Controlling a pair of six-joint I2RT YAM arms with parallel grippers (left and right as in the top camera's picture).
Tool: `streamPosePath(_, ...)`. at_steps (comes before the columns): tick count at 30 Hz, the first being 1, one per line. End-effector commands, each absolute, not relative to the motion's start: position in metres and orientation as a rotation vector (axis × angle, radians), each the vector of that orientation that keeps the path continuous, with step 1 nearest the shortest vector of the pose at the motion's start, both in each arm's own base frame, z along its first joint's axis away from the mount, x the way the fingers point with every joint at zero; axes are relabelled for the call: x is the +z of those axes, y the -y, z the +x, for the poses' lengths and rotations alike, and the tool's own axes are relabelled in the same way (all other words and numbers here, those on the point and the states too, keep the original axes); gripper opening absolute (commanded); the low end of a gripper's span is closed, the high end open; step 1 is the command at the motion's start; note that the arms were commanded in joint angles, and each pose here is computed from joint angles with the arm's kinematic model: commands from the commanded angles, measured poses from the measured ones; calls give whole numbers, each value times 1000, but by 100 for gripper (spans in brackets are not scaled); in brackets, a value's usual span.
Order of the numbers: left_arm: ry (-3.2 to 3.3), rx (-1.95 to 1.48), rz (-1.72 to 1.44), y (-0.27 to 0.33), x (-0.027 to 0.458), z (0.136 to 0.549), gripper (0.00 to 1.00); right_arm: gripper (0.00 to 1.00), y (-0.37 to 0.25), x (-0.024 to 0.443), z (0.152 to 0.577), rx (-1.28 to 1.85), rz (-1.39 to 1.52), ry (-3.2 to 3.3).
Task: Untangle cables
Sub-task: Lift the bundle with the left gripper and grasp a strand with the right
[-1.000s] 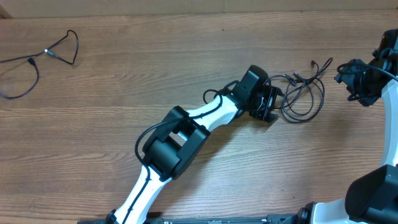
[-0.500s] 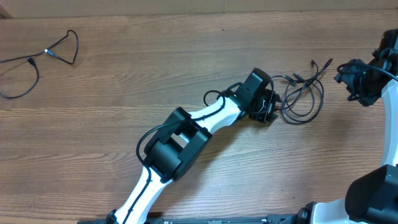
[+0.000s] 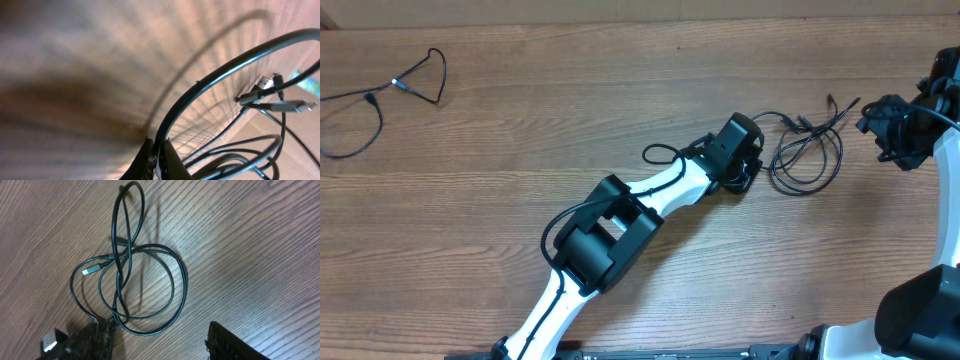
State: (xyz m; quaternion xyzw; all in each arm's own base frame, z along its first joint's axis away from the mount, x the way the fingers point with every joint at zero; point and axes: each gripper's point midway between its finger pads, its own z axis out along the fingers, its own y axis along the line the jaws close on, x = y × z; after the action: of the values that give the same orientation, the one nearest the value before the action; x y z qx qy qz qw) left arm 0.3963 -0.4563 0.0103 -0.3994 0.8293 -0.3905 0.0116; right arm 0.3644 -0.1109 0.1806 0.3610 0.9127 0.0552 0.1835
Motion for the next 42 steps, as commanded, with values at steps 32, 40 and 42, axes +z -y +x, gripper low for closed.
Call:
streamPosePath(32, -2212, -716, -239, 296, 272, 444, 4, 54, -66, 146, 367, 865, 825, -2735)
streamPosePath(40, -2250, -799, -212, 307, 270, 436, 4, 54, -82, 136, 370, 1035, 887, -2682)
streamPosePath(42, -2251, -802, -210, 307, 270, 435, 4, 54, -82, 135, 373, 1047, 948, -2663)
